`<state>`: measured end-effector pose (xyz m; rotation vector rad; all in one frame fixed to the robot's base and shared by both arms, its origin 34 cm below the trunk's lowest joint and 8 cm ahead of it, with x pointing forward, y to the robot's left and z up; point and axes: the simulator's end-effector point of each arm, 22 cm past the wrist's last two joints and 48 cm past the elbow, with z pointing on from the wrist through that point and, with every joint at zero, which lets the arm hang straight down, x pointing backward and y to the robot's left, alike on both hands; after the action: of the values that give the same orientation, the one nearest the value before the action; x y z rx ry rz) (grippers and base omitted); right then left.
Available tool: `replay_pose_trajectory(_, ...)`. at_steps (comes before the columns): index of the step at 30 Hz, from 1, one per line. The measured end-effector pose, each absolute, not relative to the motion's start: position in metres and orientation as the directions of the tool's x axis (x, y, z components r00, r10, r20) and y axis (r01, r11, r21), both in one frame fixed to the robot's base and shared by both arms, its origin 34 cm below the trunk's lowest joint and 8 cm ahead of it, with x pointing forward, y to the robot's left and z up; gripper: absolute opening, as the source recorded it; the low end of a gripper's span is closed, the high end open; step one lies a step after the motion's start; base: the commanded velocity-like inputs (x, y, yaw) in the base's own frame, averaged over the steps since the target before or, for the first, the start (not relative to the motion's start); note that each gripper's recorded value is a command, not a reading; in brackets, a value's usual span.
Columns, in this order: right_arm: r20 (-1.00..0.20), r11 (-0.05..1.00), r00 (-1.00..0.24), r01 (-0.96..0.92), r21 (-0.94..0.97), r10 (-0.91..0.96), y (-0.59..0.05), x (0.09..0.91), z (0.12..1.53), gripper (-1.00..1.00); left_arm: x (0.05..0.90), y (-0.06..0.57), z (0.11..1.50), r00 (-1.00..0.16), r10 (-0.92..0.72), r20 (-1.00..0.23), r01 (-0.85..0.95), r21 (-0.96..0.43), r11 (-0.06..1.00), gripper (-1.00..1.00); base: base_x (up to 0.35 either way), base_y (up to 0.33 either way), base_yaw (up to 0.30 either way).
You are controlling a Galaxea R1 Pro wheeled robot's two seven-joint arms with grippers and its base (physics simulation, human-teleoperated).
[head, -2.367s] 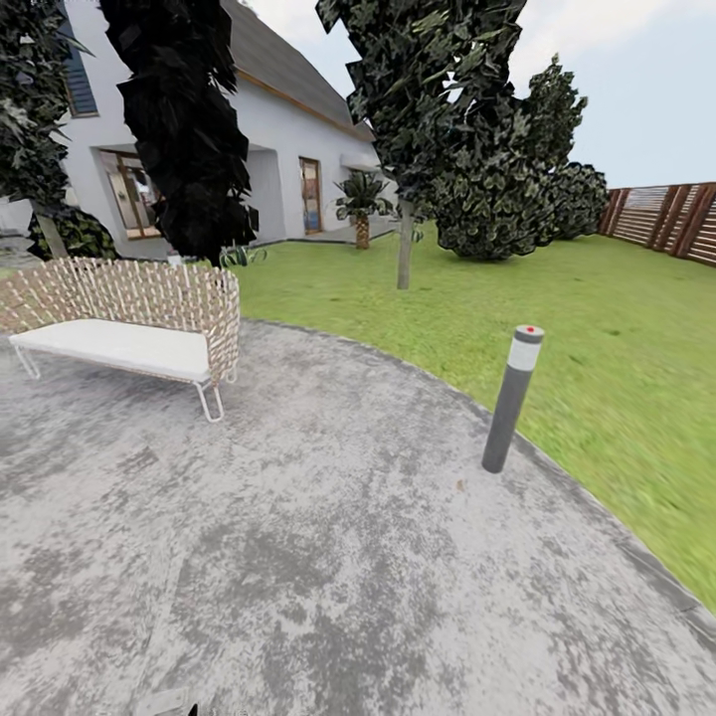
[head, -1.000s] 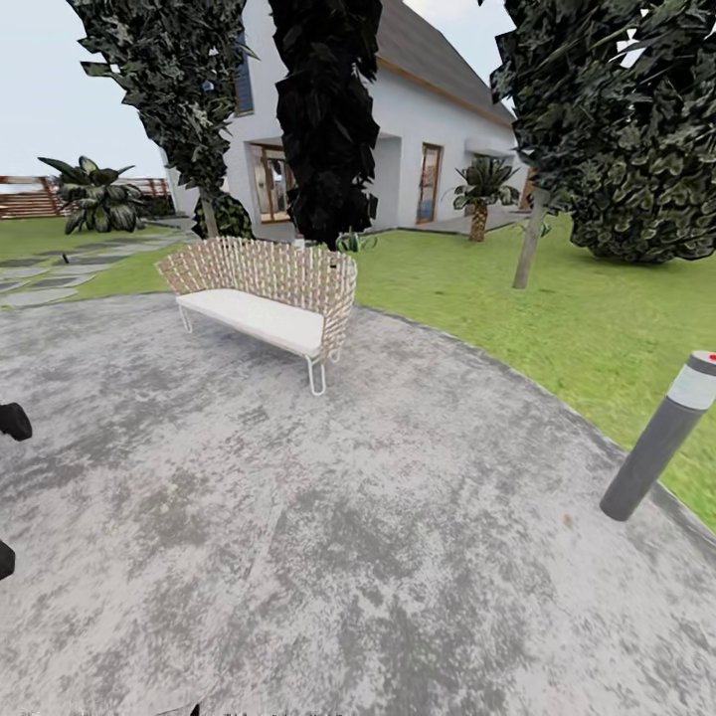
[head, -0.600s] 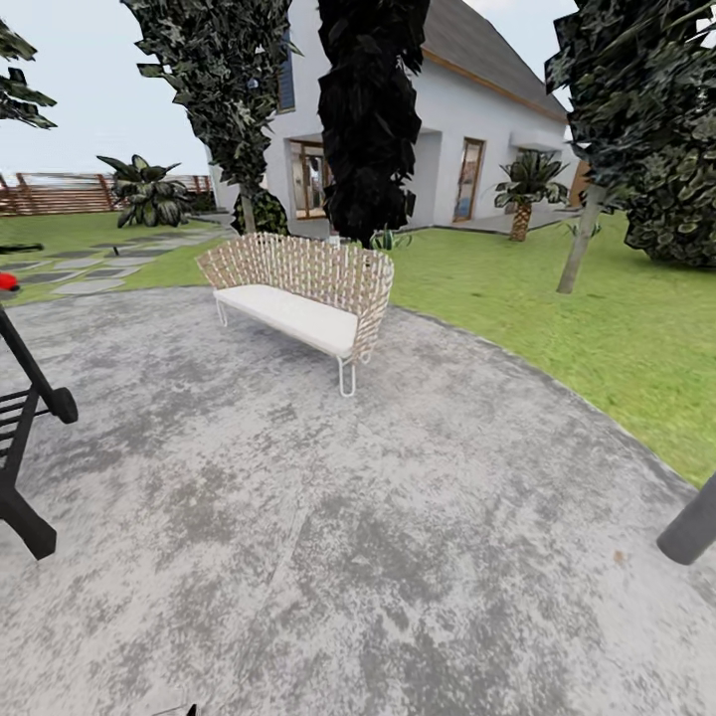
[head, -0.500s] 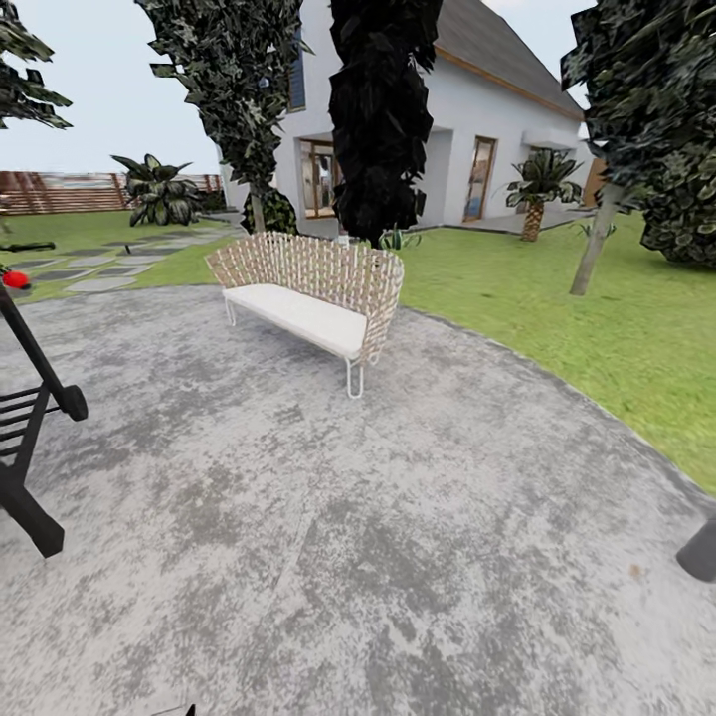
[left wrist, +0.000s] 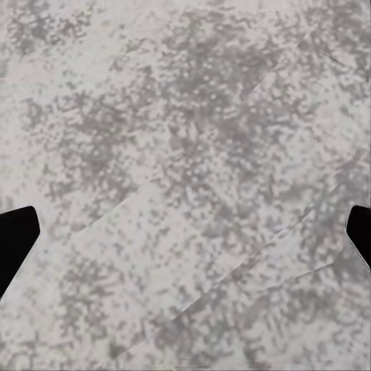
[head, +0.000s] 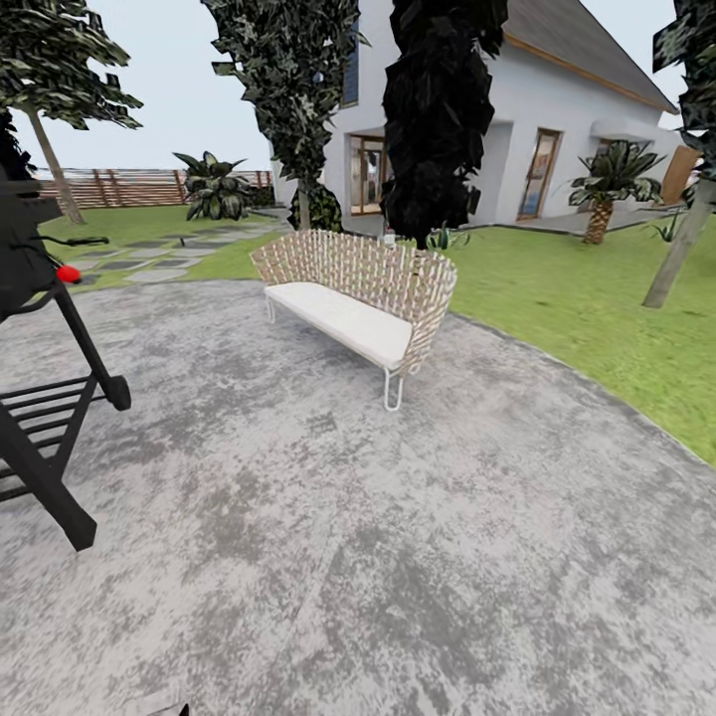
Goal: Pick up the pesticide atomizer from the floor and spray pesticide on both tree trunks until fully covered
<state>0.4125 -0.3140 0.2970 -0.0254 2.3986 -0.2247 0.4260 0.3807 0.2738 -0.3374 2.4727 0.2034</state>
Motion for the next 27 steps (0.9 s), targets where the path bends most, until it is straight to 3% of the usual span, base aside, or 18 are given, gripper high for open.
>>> replay_pose_trajectory(6,-0.660,0.985,-0.747,0.039,-0.167,-0.082,-0.313,0.411,0.295,1.00,0.425,0.380,0.272,-0.773,-0.193,-0.605,-0.289,0.064,0.955,1.00,0.339,-0.087,0.189)
replay_pose_trajectory(14,-0.652,0.978,-0.733,-0.100,-0.182,-0.196,-0.282,0.410,0.293,1.00,0.425,0.380,0.272,-0.773,-0.193,-0.604,-0.288,0.064,0.955,1.00,0.339,-0.040,0.017)
replay_pose_trajectory(27,-0.649,0.976,-0.732,-0.113,-0.186,-0.208,-0.281,0.409,0.292,1.00,0.425,0.379,0.272,-0.773,-0.194,-0.604,-0.289,0.064,0.955,1.00,0.340,-0.001,0.000)
